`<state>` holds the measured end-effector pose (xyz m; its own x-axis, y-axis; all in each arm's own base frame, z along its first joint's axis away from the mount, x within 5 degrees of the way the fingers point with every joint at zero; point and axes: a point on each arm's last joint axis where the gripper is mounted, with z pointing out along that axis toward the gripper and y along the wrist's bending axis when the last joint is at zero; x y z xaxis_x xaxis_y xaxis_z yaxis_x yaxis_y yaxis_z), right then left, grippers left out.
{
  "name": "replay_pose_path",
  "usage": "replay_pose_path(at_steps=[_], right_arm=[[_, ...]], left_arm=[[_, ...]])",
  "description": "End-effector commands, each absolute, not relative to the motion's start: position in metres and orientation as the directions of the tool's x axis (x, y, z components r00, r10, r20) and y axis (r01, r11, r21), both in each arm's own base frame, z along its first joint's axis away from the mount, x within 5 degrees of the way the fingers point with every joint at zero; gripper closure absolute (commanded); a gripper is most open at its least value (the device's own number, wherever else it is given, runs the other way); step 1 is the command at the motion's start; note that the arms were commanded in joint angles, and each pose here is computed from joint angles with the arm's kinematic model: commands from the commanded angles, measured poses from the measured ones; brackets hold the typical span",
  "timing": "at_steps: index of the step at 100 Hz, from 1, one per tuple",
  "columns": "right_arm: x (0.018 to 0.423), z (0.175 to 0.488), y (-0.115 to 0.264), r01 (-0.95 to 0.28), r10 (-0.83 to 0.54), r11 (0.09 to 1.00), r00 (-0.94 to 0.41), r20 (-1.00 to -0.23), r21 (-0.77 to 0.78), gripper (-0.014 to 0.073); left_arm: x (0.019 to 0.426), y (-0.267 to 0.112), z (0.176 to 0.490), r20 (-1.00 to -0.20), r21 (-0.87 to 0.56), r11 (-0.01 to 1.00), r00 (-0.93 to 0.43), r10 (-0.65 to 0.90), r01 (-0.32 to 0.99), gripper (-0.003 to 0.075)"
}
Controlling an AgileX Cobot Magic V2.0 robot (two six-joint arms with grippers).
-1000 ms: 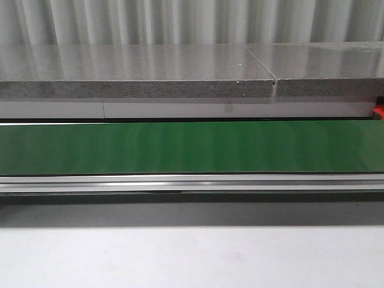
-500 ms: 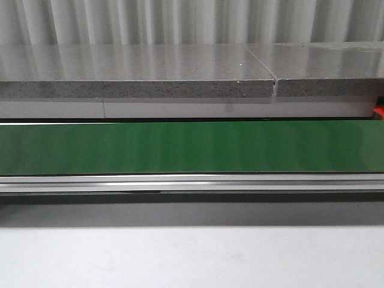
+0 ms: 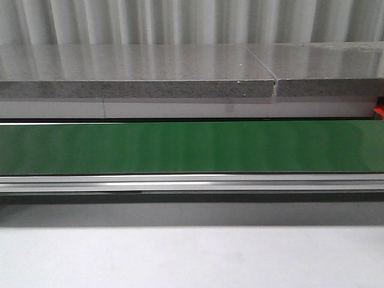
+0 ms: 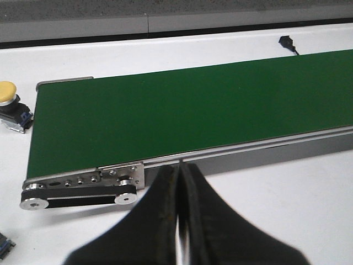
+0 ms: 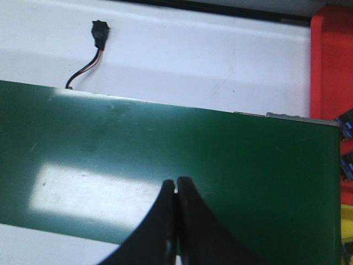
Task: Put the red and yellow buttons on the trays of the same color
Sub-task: 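Move the left gripper over the remaining yellow button beside the belt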
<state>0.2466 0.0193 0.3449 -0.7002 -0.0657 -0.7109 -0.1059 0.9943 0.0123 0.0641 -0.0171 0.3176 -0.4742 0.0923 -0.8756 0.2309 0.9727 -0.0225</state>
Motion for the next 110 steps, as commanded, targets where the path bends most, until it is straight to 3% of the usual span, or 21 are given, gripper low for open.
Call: replay_pose_path(at_steps=[1,57,92,110], right_arm=[[0.225,0.368,0.022,-0.129,-0.085,0.992,-0.580,-0.810,-0.011,0.0664],[0.095,0.358,0.014,-0.150,-0.064,0.989,-0.380,-0.923,-0.007,0.0664],[0.073,0.343,0.012,-0.156,-0.057,0.988,-0.383,-0.922,0.004,0.0664],[0.073,0.341,0.012,-0.157,-0.059,0.988,-0.398,-0.916,0.005,0.0664]], left_arm=[[0.067,-0.019,0.330,-0.911,-0.037,0.971,-0.407,0.065,0.237,0.0741],[0.068,-0.019,0.330,-0.912,-0.038,0.971,-0.404,0.063,0.237,0.0741],[0.071,-0.019,0.331,-0.919,-0.034,0.972,-0.390,0.060,0.231,0.0741],[0.089,-0.021,0.336,-0.883,-0.041,0.974,-0.465,0.069,0.221,0.0741]])
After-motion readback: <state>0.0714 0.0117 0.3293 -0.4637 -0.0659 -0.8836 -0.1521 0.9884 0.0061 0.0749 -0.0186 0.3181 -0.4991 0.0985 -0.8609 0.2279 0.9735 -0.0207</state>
